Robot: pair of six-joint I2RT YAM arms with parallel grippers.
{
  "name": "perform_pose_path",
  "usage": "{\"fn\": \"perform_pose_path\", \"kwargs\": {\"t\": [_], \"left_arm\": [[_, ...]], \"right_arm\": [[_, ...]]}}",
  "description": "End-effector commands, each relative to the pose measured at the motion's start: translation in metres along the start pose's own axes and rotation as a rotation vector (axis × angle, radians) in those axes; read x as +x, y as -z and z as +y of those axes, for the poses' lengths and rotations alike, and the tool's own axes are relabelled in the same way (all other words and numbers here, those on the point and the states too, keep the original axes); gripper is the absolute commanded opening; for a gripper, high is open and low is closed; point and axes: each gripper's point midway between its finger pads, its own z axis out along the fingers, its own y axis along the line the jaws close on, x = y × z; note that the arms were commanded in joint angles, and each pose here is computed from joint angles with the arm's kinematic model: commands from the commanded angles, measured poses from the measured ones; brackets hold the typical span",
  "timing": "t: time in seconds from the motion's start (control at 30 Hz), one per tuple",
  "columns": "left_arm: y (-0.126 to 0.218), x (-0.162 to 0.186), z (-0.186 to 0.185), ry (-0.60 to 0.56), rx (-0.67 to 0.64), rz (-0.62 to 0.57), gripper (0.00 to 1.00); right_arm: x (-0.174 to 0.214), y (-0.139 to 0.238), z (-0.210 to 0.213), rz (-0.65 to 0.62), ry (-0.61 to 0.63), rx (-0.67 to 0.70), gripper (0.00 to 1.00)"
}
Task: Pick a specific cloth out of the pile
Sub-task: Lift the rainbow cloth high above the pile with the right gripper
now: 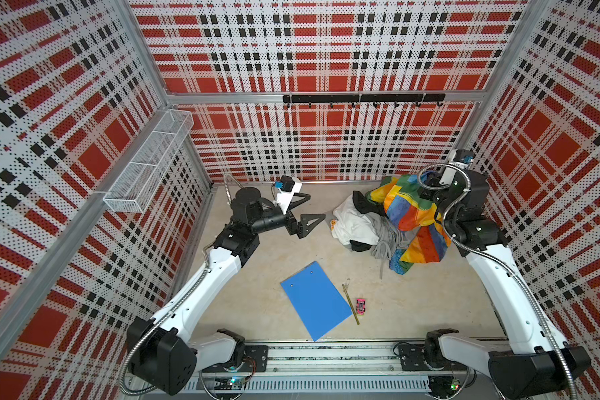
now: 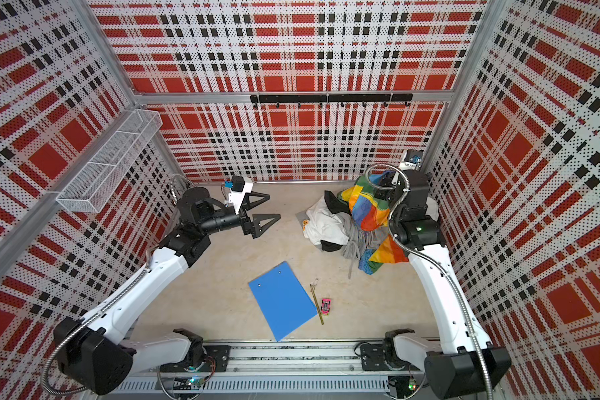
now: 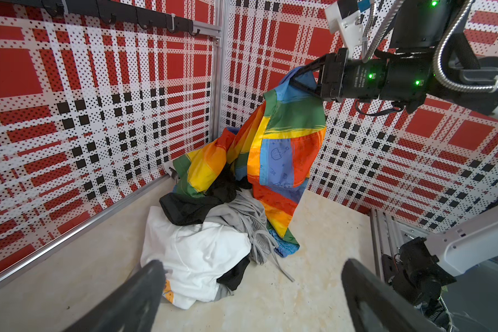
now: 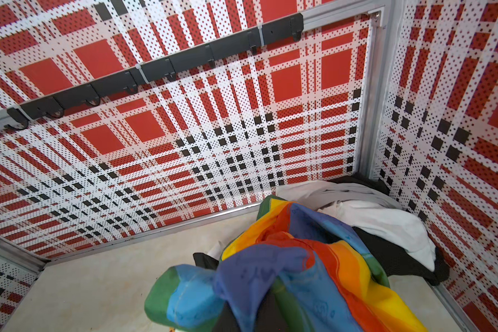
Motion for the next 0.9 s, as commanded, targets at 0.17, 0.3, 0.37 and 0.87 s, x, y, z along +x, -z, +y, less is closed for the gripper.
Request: {"fn": "perform_pose_path", "kwargs": {"t": [0.17,0.3,0.37,0.87], "left_arm": [[-0.014,0.009,-0.008,0.012,0.05,0.022,0.99],[-0.014,0.009,-0.007,0.001,0.032,0.023,0.99],[-0.014,0.011,-0.006,0.003,0.03,0.026,0.99],[-0.021,0.018,-0.009,0.006,0.036,0.047,0.99]], "right_arm": [[-0.106,0.039,0.037,-0.43,-0.034,-0.191,0.01],[-0.134,0.045,0.041,-0.498,-0.038,-0.191,0.01],[-0.146,0.052,0.041,-0.536,-0.038,-0.183,0.02],[-0.209,0.113,0.039,-0.802,-0.076,-0.205,0.06]]}}
